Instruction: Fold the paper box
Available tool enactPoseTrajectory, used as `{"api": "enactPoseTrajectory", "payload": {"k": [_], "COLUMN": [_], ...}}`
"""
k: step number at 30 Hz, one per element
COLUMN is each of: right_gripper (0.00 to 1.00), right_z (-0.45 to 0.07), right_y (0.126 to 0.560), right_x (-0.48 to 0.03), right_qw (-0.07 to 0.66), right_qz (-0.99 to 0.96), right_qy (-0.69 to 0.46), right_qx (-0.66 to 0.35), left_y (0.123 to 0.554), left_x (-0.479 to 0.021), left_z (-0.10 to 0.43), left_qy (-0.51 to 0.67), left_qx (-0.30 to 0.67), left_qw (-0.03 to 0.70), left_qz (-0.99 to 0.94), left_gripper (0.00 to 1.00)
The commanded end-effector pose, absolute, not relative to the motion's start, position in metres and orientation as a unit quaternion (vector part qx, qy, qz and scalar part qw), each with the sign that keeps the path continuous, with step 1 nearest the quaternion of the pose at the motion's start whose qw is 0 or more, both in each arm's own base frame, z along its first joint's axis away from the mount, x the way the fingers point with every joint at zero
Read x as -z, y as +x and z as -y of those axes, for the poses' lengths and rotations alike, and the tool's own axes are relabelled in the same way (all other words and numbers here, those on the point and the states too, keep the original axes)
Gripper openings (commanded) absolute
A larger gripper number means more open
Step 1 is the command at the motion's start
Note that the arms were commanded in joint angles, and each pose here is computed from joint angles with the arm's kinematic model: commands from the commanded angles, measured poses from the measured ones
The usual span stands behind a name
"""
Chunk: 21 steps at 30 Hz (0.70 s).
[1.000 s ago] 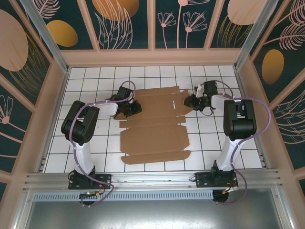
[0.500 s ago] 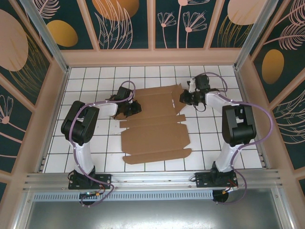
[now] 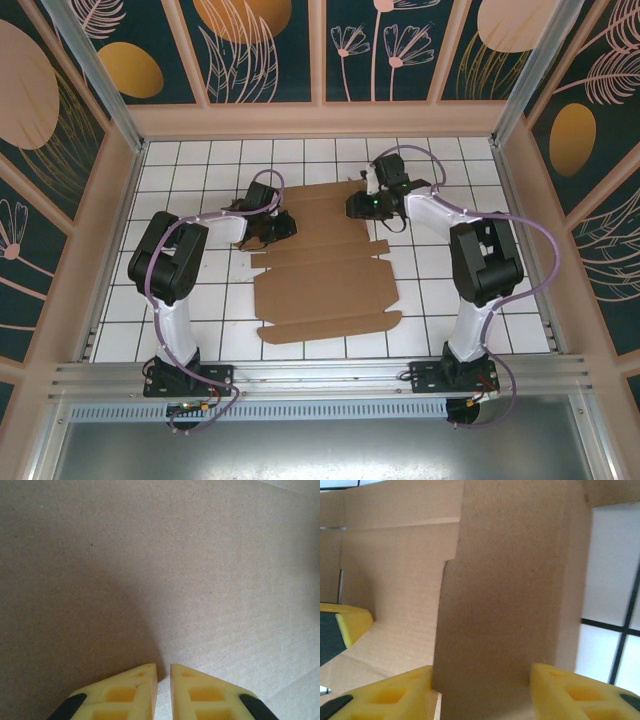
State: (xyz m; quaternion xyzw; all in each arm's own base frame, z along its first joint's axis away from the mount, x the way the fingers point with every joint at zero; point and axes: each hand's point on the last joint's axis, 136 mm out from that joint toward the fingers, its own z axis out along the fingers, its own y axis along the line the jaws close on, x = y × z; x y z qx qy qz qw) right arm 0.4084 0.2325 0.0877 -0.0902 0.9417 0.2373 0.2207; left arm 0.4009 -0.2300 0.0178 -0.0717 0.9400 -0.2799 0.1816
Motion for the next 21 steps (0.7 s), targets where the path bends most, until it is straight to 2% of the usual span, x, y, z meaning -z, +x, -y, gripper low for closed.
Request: {"api": "enactPoseTrajectory", "payload": {"k": [1,6,12,16,21], "right_gripper": [0.58,0.64,0.68,0.6,0.41], "right_z": [-0.241,-0.245,-0.226,-0.213,-0.192], "right_y": [0.399,0.402,0.41,0.413,0.42], "right_x": [-0.079,-0.08,-0.088,-0.095,-0.103], "right_qw": [0.191,0.189,0.204,0.211,0.224], "right_qz": [-0.946,-0.944,-0.941,-0.933,-0.915], "right_qy": [-0.095,-0.094,-0.069,-0.053,-0.013], "right_qx": [-0.244,-0.253,-0.262,-0.286,-0.334], "left_y": [0.376,0.376,0.376,0.376,0.377], "left_x": [0.012,0.011,0.01,0.01,0.011], "left_z": [0.214,0.214,0.214,0.214,0.214], "left_qy": [-0.088,-0.088,-0.088,-0.087,-0.087], "left_qx": [0.241,0.242,0.241,0.24,0.239], "left_qw": [0.135,0.137,0.137,0.138,0.138], "left_qz": [-0.957,-0.957,-0.957,-0.957,-0.957], "left_gripper": [0.17,0.17,0.16,0.17,0.16]}}
